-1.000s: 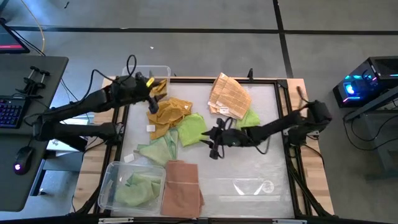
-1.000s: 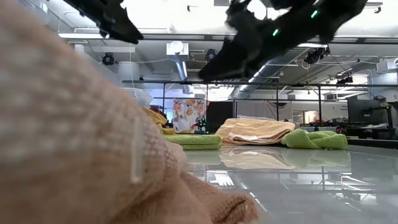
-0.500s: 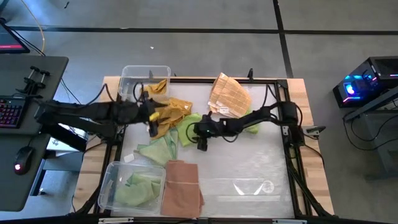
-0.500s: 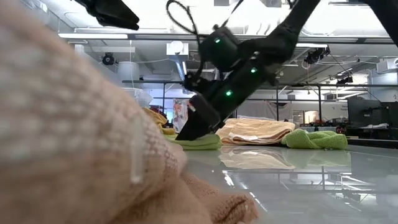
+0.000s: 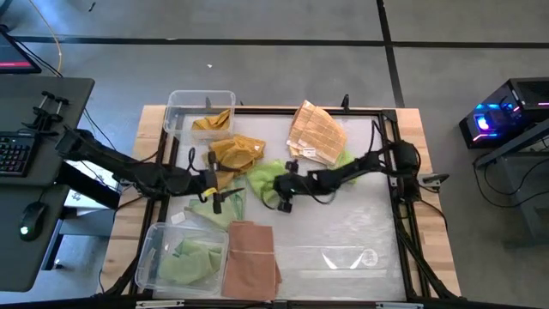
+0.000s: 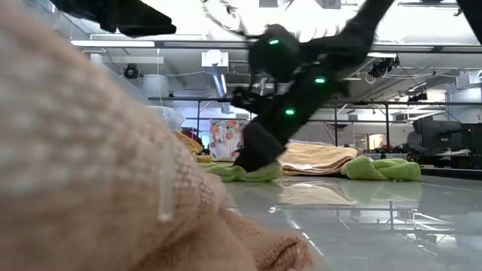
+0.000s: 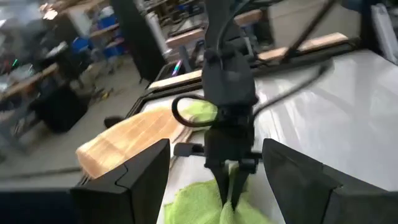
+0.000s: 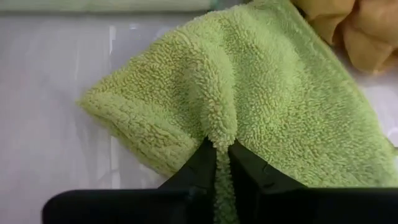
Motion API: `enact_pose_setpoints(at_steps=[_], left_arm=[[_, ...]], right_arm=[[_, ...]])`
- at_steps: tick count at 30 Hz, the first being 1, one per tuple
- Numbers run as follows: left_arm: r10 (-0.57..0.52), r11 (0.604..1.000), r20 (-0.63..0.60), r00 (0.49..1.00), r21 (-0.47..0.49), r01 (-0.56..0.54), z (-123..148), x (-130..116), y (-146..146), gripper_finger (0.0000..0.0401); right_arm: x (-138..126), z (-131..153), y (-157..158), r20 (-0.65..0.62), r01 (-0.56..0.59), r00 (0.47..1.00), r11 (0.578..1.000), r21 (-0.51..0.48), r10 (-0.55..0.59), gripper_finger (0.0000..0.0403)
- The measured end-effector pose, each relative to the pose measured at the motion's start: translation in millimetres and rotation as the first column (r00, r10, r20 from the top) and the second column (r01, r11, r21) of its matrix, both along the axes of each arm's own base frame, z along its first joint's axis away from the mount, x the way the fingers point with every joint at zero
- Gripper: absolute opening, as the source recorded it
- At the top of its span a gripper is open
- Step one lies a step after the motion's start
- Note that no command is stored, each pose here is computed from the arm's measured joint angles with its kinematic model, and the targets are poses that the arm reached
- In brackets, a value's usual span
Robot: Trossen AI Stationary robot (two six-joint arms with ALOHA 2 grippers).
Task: Sort towels by color in basket
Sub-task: Put the left light green towel into the bottom transparent bin
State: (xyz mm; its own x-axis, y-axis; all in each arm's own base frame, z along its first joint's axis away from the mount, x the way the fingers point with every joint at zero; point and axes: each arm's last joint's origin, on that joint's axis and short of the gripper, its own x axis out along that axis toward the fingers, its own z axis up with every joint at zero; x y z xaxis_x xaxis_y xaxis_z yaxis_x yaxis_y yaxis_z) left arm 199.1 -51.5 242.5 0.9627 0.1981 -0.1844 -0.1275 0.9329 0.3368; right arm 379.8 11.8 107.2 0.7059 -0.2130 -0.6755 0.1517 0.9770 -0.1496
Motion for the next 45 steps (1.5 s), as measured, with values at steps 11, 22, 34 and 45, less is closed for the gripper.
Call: enact_pose_setpoints(at_steps=[11, 22, 34, 45], left_arm=[[-0.093, 0.986, -0.012, 0.996, 0.138, 0.093, -30, 33, -12, 0.0243], [-0.022, 0.986, -0.092, 0.995, 0.160, 0.036, -54, 61, -5, 0.0243], [-0.017, 0.987, -0.216, 0.976, 0.152, 0.051, -70, 58, -4, 0.0165], [-0.035, 0.976, -0.247, 0.968, 0.198, 0.086, -71, 56, -7, 0.0011]], right_arm=[[-41, 37, 21, 0.536, -0.060, 0.843, 0.998, 0.012, 0.044, 0.0013], [-6, 66, 42, 0.450, -0.184, 0.870, 0.979, -0.083, 0.201, 0.0012], [-2, 73, 46, 0.397, -0.152, 0.900, 0.983, -0.101, 0.180, 0.0013], [-6, 85, 46, 0.420, -0.134, 0.896, 0.990, -0.053, 0.144, 0.0058]])
